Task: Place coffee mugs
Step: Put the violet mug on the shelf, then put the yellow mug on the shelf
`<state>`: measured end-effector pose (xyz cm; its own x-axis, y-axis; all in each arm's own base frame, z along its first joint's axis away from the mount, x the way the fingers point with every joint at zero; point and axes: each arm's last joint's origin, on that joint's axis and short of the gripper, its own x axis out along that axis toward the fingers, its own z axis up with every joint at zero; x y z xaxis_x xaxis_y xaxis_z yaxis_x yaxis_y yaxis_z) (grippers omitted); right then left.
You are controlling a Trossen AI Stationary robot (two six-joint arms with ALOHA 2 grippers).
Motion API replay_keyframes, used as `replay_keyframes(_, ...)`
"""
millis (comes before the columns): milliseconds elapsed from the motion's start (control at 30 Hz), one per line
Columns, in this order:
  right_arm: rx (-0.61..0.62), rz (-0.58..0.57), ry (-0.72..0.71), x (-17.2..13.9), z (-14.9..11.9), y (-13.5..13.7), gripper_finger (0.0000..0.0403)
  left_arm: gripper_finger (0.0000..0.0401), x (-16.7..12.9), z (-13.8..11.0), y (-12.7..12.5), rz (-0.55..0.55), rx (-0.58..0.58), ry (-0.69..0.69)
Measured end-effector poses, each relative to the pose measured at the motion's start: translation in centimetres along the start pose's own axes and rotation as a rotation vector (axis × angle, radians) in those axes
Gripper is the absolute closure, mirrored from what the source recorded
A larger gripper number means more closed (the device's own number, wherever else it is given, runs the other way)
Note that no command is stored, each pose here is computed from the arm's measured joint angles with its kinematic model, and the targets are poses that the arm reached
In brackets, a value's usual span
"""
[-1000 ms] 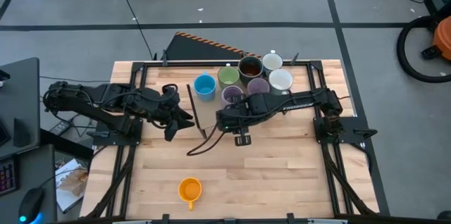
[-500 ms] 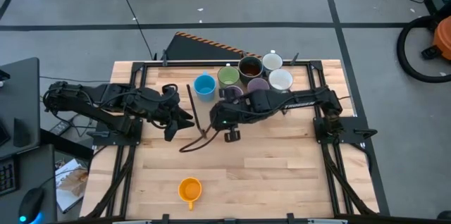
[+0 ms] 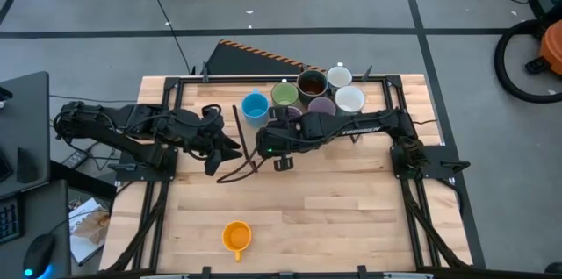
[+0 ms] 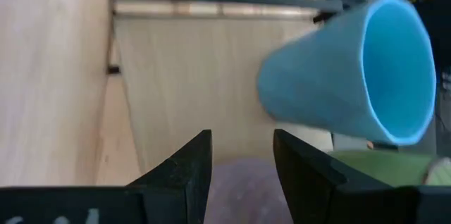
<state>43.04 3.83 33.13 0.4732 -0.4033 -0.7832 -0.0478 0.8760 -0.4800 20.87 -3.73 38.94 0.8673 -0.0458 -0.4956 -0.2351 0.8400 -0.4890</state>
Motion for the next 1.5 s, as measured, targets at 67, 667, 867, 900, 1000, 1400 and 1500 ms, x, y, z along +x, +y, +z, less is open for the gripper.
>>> replay_keyframes(67, 0.000, -0.004, 0.021, 0.1, -0.3, -0.2, 0.0245, 0.0237, 0.0, 0.0, 0.0, -0.001, 0.000, -0.001)
replay_keyframes(667, 0.026, 0.008, 0.029, -1.5, -0.3, -0.5, 0.0258, 0.0237, 0.0, -0.2, -0.4, -0.064, 0.007, 0.040)
replay_keyframes(867, 0.070, 0.009, -0.050, -5.8, 0.2, -1.7, 0.0258, 0.0237, -0.3, -2.7, -2.7, -0.211, 0.068, 0.211)
replay_keyframes(900, 0.089, 0.004, -0.065, -6.6, -0.1, -2.0, 0.0258, 0.0237, -0.1, -3.2, -3.2, -0.221, 0.072, 0.238)
replay_keyframes(1000, 0.149, 0.012, -0.100, -9.2, -1.2, -2.7, 0.0258, 0.0237, 0.5, -5.0, -4.6, -0.225, 0.072, 0.319)
replay_keyframes(1400, 0.278, -0.002, -0.123, -15.4, -5.2, -5.6, 0.0259, 0.0237, 7.1, -12.6, -9.2, -0.138, 0.004, 0.584)
replay_keyframes(1500, 0.267, -0.013, -0.106, -16.4, -6.2, -6.0, 0.0259, 0.0244, 9.2, -14.3, -10.2, -0.151, -0.072, 0.638)
